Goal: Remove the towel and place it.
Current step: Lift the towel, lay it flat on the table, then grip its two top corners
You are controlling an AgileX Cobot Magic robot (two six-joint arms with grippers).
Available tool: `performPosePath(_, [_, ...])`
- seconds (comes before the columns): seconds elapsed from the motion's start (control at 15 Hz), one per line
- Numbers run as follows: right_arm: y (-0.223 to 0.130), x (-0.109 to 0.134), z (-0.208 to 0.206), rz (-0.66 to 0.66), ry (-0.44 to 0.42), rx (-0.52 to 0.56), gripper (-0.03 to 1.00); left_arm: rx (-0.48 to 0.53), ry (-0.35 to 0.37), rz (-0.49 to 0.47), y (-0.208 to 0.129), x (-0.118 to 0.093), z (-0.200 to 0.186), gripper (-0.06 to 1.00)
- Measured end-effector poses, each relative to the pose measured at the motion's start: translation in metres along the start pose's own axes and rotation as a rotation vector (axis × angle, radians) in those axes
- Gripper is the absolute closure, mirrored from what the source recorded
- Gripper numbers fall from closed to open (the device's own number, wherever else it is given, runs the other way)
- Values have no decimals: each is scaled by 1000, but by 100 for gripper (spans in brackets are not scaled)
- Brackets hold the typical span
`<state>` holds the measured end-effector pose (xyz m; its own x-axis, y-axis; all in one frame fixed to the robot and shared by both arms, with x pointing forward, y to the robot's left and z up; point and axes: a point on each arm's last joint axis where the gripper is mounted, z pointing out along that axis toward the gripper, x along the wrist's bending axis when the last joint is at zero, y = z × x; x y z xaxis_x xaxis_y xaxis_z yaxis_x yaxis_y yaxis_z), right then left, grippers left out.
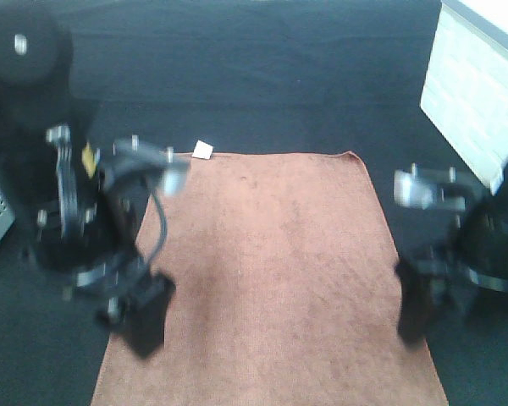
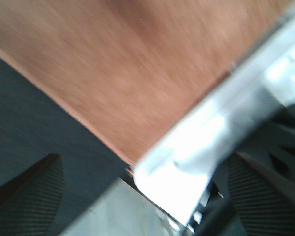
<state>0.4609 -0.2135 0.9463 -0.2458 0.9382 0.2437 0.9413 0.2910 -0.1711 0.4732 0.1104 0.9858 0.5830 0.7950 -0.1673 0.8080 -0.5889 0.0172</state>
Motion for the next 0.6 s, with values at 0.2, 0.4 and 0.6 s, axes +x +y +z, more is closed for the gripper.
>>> performPosePath(0.2, [36, 4, -57, -9, -48, -188, 23, -61, 55, -122, 24, 54, -20, 10])
performPosePath(0.4, [55, -28, -124, 110, -34, -409, 23, -111, 77, -266, 19, 105, -37, 10])
performPosePath(0.6, [58, -45, -159, 165, -52, -521, 23, -120, 88, -338, 11, 130, -42, 10])
